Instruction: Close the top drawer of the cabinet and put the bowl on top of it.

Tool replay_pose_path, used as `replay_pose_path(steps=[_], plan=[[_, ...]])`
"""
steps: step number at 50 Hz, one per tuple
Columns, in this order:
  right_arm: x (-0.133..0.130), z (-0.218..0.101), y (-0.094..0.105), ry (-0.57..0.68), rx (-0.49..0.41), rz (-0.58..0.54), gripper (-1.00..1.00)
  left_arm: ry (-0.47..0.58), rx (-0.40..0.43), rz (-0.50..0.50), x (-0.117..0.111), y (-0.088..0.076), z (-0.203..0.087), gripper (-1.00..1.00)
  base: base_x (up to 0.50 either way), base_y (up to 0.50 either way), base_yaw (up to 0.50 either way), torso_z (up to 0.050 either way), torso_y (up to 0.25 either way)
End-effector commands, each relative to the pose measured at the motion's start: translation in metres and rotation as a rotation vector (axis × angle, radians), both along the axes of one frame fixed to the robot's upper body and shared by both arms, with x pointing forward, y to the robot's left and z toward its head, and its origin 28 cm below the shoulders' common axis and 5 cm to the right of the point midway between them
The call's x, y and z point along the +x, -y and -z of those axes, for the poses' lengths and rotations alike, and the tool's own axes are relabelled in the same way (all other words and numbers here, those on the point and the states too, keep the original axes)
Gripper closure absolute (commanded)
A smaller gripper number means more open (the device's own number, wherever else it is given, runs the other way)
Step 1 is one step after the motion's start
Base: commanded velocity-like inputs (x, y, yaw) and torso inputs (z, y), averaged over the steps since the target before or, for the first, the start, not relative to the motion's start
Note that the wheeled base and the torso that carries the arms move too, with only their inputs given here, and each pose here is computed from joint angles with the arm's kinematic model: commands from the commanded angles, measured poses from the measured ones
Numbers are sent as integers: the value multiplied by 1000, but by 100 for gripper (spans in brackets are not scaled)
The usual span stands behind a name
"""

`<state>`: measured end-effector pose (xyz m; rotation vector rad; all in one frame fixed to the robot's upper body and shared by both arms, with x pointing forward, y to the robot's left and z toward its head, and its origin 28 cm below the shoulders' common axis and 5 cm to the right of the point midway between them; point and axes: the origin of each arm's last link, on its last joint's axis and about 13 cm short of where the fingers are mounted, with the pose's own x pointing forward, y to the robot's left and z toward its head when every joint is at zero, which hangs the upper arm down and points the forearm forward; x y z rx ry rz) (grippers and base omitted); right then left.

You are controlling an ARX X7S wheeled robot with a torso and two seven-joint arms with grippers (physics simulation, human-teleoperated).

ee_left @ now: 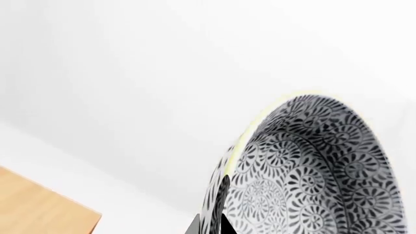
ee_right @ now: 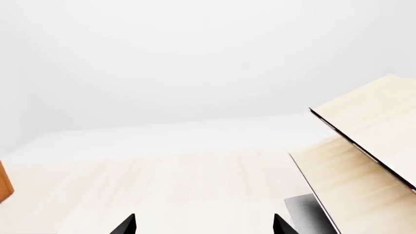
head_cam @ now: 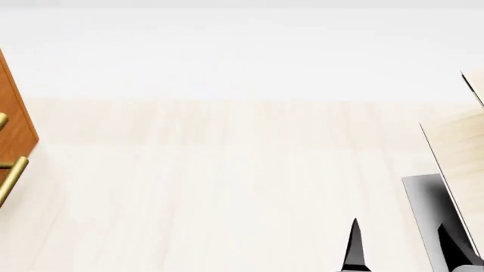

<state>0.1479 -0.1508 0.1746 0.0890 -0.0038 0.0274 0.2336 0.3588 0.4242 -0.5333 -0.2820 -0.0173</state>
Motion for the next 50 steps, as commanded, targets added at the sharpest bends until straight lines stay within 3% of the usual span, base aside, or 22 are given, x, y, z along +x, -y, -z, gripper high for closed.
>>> replay_pose_path(steps=[1, 8, 17, 50], plan=[[-1, 0, -1, 1, -2, -3, -100, 51, -26, -7, -13, -6, -14, 100, 0, 0, 0, 0, 0], [-2, -1, 0, 2, -4, -2, -100, 47, -46, -24, -16, -10, -15, 100, 0, 0, 0, 0, 1], [-3, 0, 2, 4, 1, 0, -100, -13, -129, -73, -12, -17, -14, 100, 0, 0, 0, 0, 0], [-6, 3, 5, 3, 12, 10, -100, -86, -185, -194, -15, -28, -26, 100, 0, 0, 0, 0, 0]])
